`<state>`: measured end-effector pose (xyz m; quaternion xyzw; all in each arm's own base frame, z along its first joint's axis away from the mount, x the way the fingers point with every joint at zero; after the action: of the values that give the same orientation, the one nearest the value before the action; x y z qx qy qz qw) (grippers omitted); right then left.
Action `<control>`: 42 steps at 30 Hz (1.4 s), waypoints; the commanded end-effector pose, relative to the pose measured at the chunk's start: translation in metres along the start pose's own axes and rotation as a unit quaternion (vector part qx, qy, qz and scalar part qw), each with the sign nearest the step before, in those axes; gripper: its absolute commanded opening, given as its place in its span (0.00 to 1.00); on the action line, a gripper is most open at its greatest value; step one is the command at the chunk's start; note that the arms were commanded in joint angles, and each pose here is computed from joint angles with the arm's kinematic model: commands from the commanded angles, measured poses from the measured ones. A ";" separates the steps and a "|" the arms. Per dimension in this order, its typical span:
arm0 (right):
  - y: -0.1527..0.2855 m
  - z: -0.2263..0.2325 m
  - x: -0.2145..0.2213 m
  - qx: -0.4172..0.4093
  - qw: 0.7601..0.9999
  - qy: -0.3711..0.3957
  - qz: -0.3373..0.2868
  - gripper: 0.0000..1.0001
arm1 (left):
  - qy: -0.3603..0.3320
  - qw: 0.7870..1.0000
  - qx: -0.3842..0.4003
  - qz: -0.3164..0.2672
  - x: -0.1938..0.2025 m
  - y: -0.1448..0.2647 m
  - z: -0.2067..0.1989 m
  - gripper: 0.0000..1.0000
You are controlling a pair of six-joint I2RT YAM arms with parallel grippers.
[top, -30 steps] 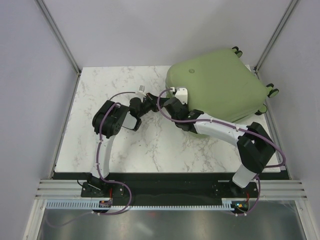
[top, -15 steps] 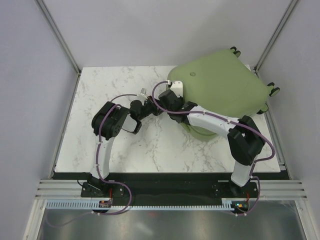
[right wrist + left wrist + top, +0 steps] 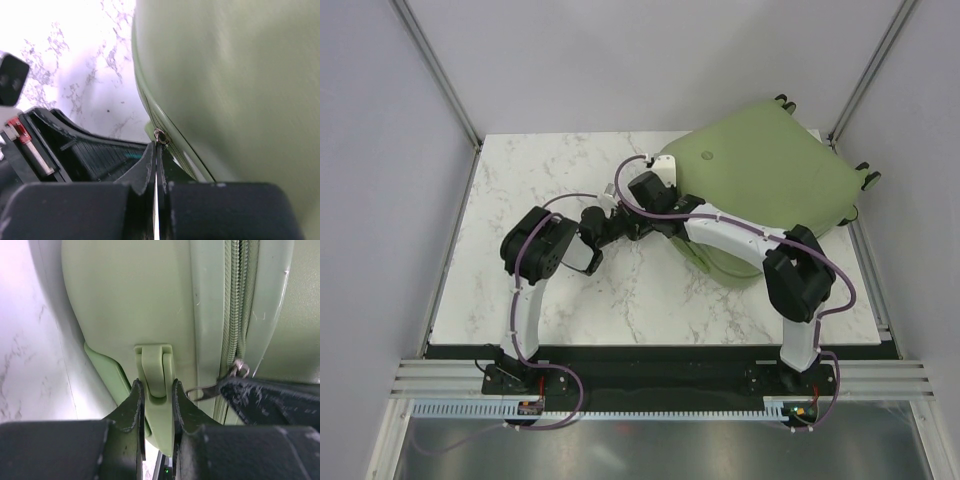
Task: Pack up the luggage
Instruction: Zip the luggage at the center of the board.
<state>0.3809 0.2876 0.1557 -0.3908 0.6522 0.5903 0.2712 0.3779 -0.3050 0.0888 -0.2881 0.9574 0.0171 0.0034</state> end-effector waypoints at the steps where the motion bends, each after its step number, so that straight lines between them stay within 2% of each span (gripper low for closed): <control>1: 0.015 0.026 -0.073 -0.046 0.991 -0.070 -0.100 0.00 | -0.156 0.964 0.177 0.122 0.070 0.017 -0.075 0.02; 10: 0.013 0.031 -0.080 -0.051 0.991 -0.070 -0.101 0.00 | -0.166 0.962 0.177 0.123 0.078 0.025 -0.077 0.02; 23: 0.007 0.040 -0.085 -0.061 0.993 -0.033 -0.095 0.00 | -0.204 0.944 0.187 0.180 0.110 0.036 -0.077 0.02; 42: -0.007 0.036 -0.099 -0.052 0.995 -0.011 -0.090 0.00 | -0.215 0.937 0.194 0.198 0.135 0.051 -0.083 0.02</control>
<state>0.3921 0.3125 0.1557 -0.4152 0.6729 0.5852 0.1798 0.3238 -0.3123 0.0894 -0.2572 0.9646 0.0527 0.0246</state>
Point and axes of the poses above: each gripper's point midway between its finger pads, its own y axis back along the fingers, its own z axis along the line the jaws close on, x = y × z, the point moved 3 cm from there along y, back along the fingers, and after that the axes turned 9 degrees about y, right-handed, at the moved point
